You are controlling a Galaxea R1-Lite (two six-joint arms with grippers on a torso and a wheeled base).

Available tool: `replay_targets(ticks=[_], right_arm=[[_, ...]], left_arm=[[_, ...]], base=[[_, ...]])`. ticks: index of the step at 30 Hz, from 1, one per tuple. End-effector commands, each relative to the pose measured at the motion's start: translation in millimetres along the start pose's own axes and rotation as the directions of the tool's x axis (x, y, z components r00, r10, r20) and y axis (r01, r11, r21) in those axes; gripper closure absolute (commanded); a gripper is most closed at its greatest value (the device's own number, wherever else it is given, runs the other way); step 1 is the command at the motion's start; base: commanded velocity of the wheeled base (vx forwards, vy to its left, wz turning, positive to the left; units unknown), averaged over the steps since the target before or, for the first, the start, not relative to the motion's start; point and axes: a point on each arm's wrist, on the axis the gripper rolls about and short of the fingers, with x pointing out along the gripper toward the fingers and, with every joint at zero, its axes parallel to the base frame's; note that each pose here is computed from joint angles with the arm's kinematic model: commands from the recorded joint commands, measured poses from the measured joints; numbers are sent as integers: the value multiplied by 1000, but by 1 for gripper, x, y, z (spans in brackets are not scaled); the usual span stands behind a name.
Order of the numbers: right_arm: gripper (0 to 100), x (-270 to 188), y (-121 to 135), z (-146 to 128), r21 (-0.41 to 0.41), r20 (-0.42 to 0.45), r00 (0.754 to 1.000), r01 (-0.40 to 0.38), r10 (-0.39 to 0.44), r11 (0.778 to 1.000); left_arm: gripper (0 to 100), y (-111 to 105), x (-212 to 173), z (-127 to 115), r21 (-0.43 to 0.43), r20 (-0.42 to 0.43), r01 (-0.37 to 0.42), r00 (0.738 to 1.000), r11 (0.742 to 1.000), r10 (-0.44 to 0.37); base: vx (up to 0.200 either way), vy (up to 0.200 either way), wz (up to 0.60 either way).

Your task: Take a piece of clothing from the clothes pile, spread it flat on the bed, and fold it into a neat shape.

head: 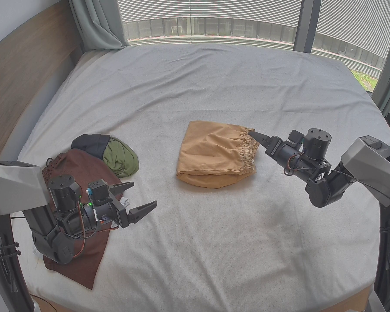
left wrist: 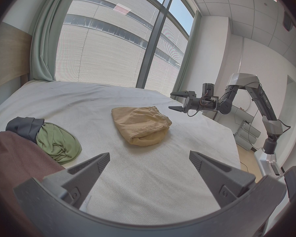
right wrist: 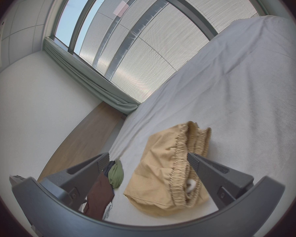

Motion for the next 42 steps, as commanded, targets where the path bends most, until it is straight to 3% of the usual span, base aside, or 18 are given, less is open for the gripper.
replay_targets(ticks=[1,6,22,27,32,42], right_arm=[[0,19,13,-8,-7,-3,999,-53,53,999],[0,38,10,-22,-4,-21,998,-66,66,998],[0,52,-31,-73,26,-112,994,4,-1,1000],[0,53,-29,-72,24,-110,994,0,3,1000],[0,46,-9,-51,16,-76,997,-22,23,1000],[0,7,26,-17,-10,-4,999,-39,39,999]], left_arm=[[0,0,0,2,3,5,0,1000,1000,0],[0,0,0,1,2,3,-1,1000,1000,1],[0,1,0,-1,-5,-2,-3,1000,1000,3],[0,1,0,-1,-6,-3,-3,1000,1000,3],[0,-14,0,10,9,17,33,999,999,-33],[0,-18,-7,18,20,32,32,999,999,-33]], base=[[0,0,0],[0,0,0],[0,0,0],[0,0,0],[0,0,0],[0,0,0]])
